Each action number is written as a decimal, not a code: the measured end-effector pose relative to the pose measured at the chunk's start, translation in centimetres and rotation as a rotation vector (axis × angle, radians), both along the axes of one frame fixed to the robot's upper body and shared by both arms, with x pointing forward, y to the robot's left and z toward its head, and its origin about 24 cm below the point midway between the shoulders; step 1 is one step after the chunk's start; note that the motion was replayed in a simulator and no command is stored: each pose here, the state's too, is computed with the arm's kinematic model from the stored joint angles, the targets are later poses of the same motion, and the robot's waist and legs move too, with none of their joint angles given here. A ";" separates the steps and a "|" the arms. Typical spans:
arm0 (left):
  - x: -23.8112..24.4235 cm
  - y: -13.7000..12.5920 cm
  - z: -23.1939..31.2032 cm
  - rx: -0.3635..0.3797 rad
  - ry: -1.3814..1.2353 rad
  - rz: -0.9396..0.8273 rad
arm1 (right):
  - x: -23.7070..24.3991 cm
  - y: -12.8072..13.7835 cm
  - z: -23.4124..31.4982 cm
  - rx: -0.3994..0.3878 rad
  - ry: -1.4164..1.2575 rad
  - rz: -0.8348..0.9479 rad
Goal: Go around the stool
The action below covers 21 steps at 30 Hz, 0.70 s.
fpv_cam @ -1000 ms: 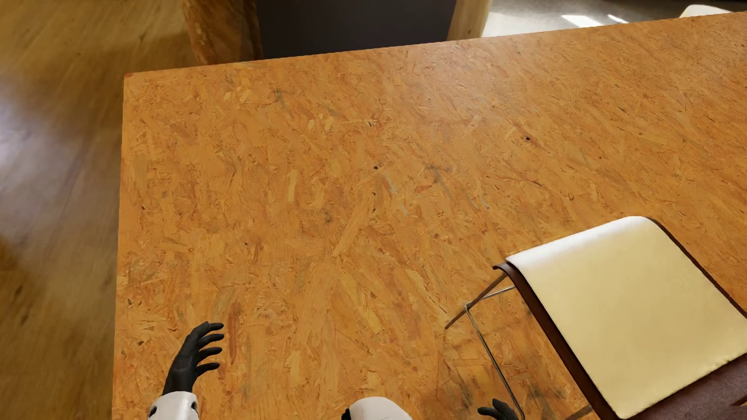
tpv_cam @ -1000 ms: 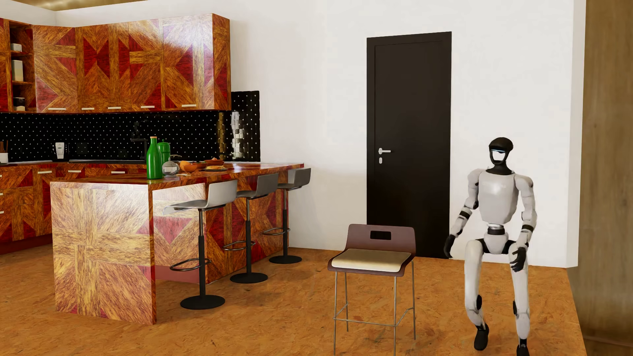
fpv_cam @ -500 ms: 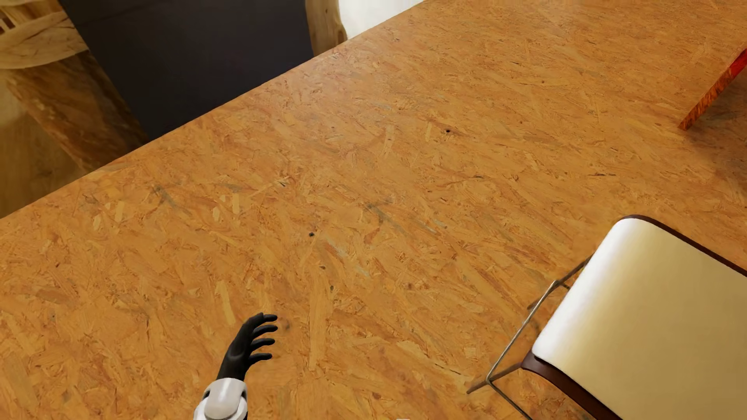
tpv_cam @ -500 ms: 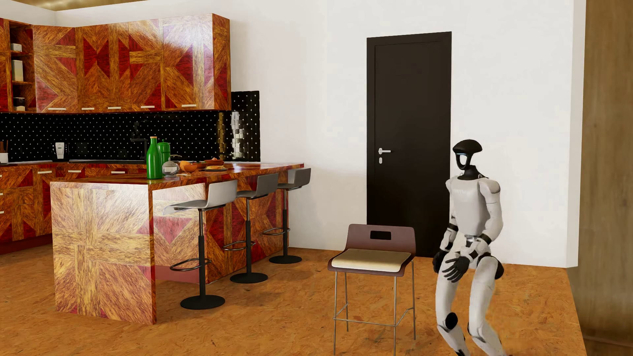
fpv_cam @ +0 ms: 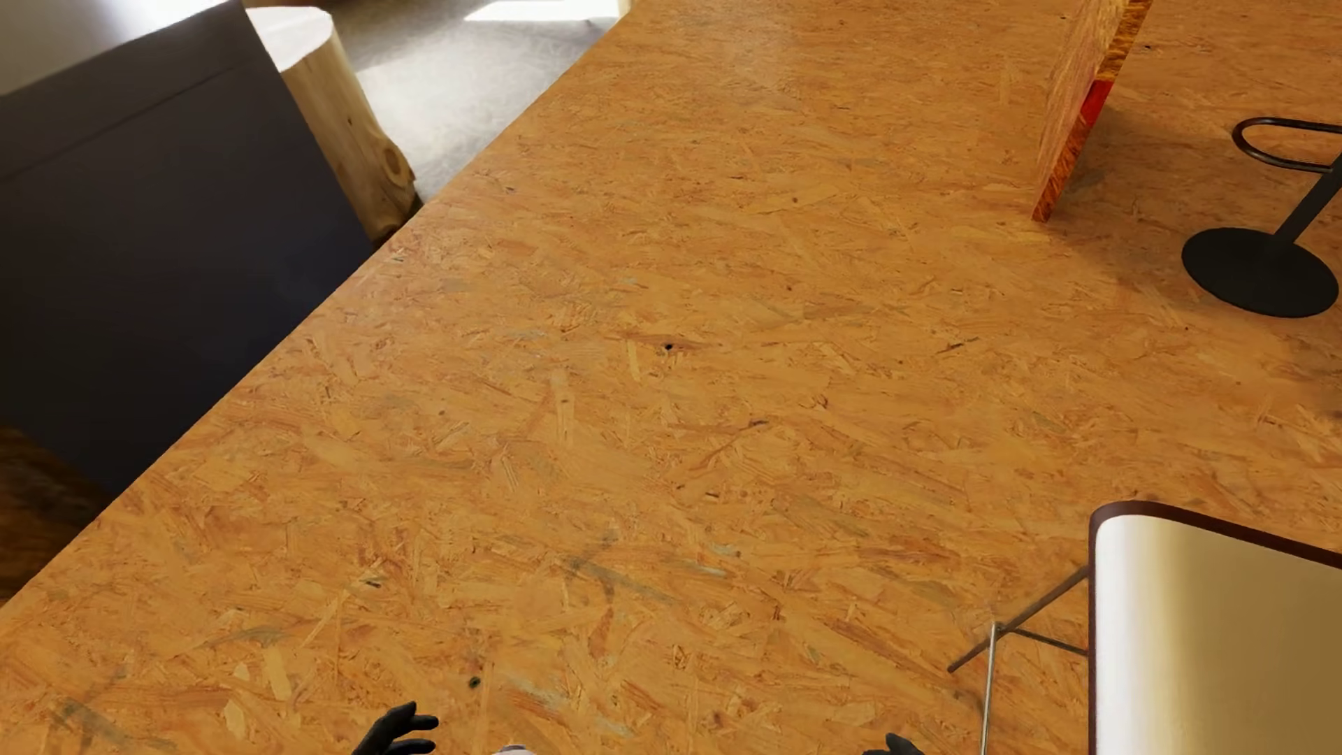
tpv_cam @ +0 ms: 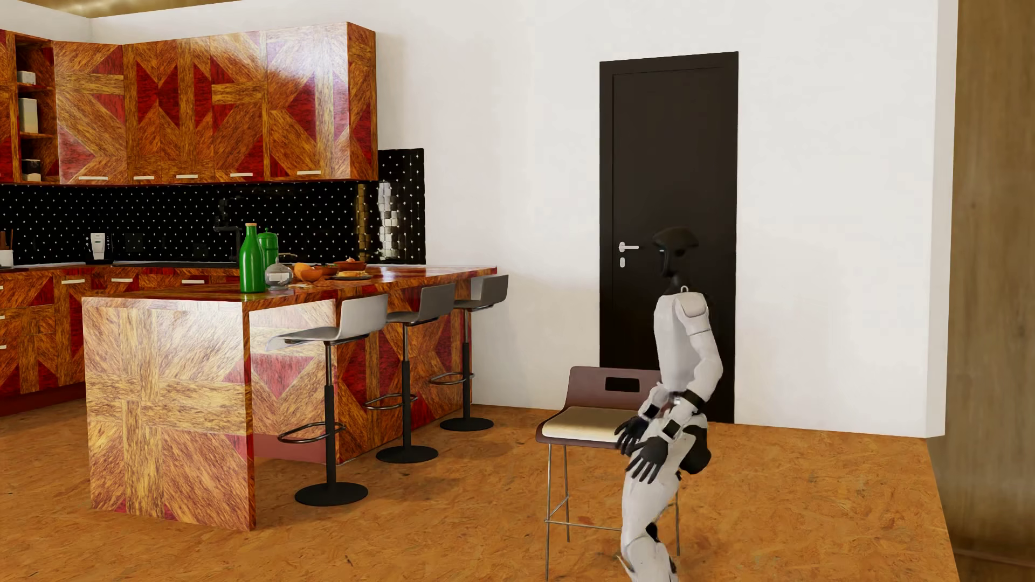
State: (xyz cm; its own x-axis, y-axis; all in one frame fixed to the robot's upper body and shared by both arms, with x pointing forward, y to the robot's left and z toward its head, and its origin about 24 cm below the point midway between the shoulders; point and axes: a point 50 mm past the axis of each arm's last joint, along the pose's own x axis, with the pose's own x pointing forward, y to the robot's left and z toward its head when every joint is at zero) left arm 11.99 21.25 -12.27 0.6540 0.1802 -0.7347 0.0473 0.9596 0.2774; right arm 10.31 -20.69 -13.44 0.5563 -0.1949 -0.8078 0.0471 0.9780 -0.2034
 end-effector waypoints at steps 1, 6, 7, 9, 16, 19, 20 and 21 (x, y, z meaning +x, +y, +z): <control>-2.2 0.6 -0.7 0.011 0.079 -0.001 | 2.7 0.8 1.0 0.020 -0.092 0.009; 6.0 -0.6 3.1 0.020 -0.235 0.017 | -0.8 1.0 -0.2 0.192 0.058 0.016; 9.4 -3.2 5.4 -0.041 -0.373 -0.004 | -3.8 0.0 -1.0 0.137 0.178 0.018; 8.5 -4.8 4.1 -0.108 -0.383 -0.020 | -7.9 -1.5 -2.1 -0.004 0.371 0.034; 4.3 2.7 2.8 0.100 -0.212 0.080 | 0.7 0.3 0.0 0.113 0.025 -0.031; 10.4 -3.3 6.1 -0.041 -0.461 0.006 | -3.2 0.0 -0.8 0.068 0.131 0.061; 10.5 -5.0 5.6 -0.061 -0.447 -0.087 | -4.9 -0.7 -1.7 0.001 0.225 0.133; 8.4 -4.5 4.0 -0.066 -0.372 -0.075 | -4.5 -1.4 -1.4 -0.034 0.204 0.099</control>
